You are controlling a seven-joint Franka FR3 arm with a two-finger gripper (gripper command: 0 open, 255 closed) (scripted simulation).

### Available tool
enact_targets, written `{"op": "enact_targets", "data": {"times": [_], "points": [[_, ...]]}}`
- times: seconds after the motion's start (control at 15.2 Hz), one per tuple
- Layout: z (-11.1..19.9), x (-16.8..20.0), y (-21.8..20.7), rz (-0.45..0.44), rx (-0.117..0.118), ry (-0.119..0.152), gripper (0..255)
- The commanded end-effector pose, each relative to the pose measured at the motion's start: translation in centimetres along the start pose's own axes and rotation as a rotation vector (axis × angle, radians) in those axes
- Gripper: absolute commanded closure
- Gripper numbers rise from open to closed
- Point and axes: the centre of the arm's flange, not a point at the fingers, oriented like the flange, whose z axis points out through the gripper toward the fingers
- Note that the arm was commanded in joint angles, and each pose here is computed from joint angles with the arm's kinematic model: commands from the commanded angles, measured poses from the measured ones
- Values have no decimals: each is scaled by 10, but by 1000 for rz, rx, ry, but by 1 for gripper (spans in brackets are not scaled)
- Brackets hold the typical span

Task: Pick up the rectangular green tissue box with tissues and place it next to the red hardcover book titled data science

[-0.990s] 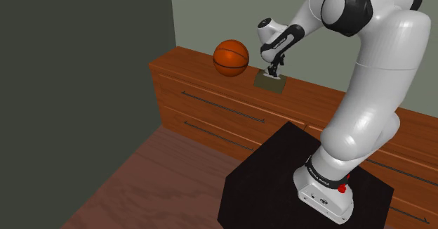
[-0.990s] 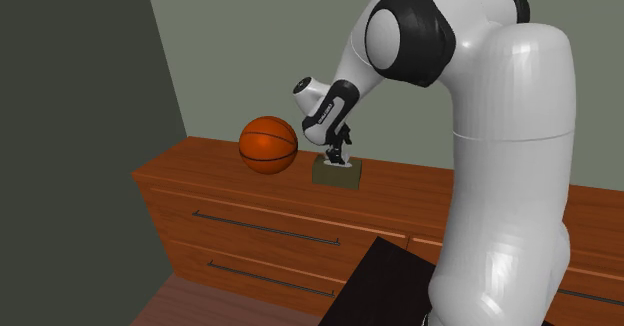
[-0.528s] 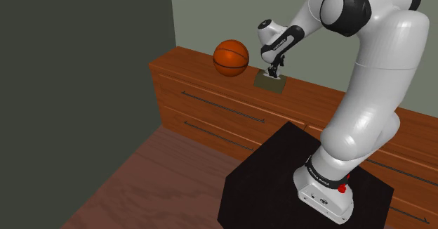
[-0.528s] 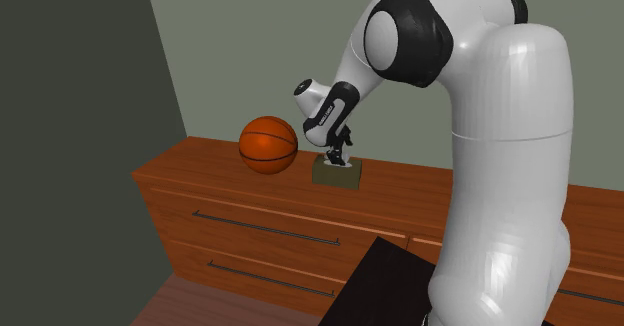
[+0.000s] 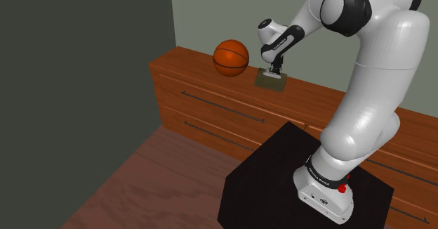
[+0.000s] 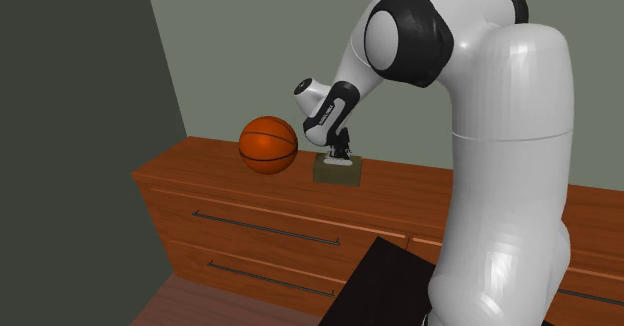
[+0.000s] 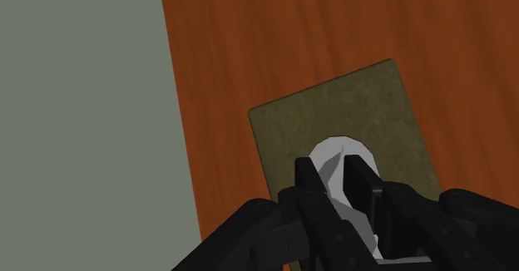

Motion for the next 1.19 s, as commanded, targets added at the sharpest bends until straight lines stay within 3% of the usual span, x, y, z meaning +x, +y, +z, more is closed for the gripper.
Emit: {"op": "enact_targets", "data": {"times": [0.0,1.12], "points": [[1,1,-2,-2,3,-2,255],[-65,-21,36,-2,2,-2,255]]}}
